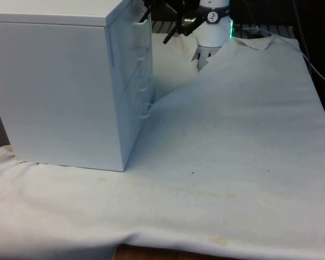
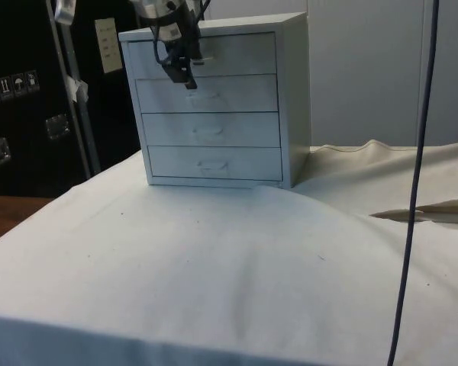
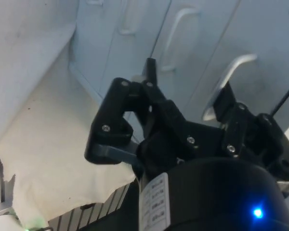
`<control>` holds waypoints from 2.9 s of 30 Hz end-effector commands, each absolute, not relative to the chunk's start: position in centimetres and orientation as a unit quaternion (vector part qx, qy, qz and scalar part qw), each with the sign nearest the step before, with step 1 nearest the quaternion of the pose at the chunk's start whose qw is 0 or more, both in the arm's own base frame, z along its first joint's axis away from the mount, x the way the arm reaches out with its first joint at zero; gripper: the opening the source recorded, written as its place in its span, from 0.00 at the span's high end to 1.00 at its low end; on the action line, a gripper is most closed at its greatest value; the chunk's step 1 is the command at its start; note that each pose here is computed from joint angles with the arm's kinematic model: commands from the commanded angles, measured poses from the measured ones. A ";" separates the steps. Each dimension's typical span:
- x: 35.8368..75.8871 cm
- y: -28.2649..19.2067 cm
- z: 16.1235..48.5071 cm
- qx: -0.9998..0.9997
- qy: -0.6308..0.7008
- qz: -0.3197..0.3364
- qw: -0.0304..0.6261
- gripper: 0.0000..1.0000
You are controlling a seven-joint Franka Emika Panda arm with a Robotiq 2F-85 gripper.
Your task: Open the drawer, then close it.
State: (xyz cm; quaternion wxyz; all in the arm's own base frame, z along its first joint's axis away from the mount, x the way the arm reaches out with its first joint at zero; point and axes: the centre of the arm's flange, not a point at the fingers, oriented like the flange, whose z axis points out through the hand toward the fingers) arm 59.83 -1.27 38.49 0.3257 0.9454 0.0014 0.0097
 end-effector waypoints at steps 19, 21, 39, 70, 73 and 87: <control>59.9 -1.4 38.9 0.942 0.000 0.007 0.336 1.00; 59.9 -1.5 38.9 0.942 0.000 0.007 0.337 1.00; 60.2 2.8 39.1 0.926 0.001 0.006 0.378 1.00; 60.4 10.6 37.1 0.907 -0.002 0.007 0.420 1.00; 60.4 11.2 36.8 0.907 -0.003 0.008 0.422 1.00; 60.2 15.0 35.9 0.898 -0.004 0.011 0.440 1.00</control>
